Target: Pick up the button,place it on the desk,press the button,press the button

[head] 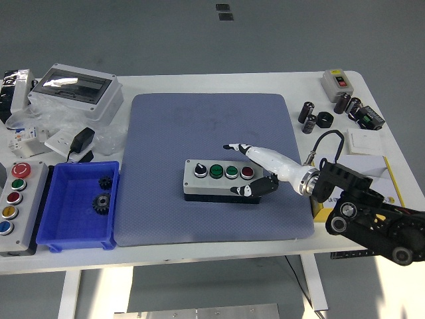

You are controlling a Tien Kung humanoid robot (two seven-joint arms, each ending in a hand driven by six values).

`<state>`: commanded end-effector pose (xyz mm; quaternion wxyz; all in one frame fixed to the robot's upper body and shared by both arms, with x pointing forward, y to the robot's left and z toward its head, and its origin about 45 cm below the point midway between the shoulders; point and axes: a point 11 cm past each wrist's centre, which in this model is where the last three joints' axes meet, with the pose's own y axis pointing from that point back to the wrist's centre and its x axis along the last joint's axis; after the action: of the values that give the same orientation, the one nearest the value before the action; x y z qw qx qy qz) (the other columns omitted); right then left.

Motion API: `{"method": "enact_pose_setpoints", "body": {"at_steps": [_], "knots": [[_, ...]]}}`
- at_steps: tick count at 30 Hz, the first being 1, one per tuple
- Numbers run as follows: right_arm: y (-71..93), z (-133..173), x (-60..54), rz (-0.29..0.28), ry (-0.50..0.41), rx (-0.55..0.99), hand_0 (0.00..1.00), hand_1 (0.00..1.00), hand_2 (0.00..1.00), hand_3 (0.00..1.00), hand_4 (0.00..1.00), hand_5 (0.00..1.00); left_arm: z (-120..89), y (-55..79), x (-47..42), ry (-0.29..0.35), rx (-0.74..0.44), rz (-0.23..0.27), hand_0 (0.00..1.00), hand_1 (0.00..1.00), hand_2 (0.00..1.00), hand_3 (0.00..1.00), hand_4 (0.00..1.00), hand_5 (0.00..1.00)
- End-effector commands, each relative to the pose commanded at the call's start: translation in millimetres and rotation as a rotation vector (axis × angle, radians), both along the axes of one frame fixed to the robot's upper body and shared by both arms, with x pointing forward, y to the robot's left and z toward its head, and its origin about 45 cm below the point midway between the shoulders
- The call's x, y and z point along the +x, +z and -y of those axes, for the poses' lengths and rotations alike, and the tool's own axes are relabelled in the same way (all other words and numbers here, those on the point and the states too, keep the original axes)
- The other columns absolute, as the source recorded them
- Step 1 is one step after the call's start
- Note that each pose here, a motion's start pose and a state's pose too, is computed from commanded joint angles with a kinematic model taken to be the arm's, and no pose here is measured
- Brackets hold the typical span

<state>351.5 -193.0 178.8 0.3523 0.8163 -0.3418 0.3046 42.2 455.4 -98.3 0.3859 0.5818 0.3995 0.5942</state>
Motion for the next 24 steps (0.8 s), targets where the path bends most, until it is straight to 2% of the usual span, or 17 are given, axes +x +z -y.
{"method": "enact_pose_setpoints", "body": {"at_steps": [1,7,12,13,17,18,19,21,24], "knots": [[-0.6,0.5,0.0,-0.001,-0.004,0.001,0.998,0.998,0.998,0.998,0.843,0.181,0.1,-0.1,-0.1,-0.001,-0.001,-0.001,0.624,0.579,0.514,0.577,0.607,0.120],[5.2,0.8,-1.4,0.000,-0.004,0.027,0.998,0.998,0.998,0.998,0.832,0.160,0.6,-0.3,-0.7,-0.001,-0.003,-0.001,0.624,0.578,0.512,0.577,0.600,0.113],[32.9,4.7,-8.9,-0.039,0.013,0.141,0.998,0.998,0.998,0.998,0.832,0.160,1.6,-0.7,-0.1,-0.001,-0.008,0.003,0.624,0.578,0.512,0.577,0.600,0.113],[39.3,7.8,-11.2,-0.046,0.014,0.173,0.998,0.998,0.998,0.998,0.918,0.236,1.6,-0.7,-0.1,0.000,-0.009,0.005,0.624,0.577,0.511,0.577,0.597,0.110],[71.0,25.1,-15.0,0.005,-0.060,0.323,0.998,0.998,0.998,0.998,0.918,0.236,1.6,-1.0,-2.5,0.007,-0.010,0.005,0.624,0.577,0.511,0.577,0.597,0.110],[77.8,32.8,-16.6,0.032,-0.089,0.309,0.998,0.998,0.998,0.998,0.918,0.236,2.0,-1.4,-4.1,0.011,-0.011,0.003,0.624,0.577,0.511,0.577,0.597,0.110],[82.3,37.3,-19.0,0.041,-0.090,0.274,0.998,0.998,0.998,0.998,0.873,0.186,2.4,-1.7,-5.7,0.015,-0.012,0.001,0.624,0.576,0.510,0.576,0.597,0.107],[93.3,40.9,-23.0,0.056,-0.074,0.202,0.998,0.998,0.998,0.998,0.873,0.186,2.4,-2.0,-8.5,0.021,-0.012,-0.004,0.624,0.576,0.510,0.576,0.597,0.107],[92.8,51.1,-21.2,-0.015,-0.096,0.136,0.998,0.998,0.998,0.998,0.873,0.186,1.7,-1.8,-9.5,0.026,-0.011,-0.004,0.624,0.576,0.510,0.576,0.597,0.107]]}}
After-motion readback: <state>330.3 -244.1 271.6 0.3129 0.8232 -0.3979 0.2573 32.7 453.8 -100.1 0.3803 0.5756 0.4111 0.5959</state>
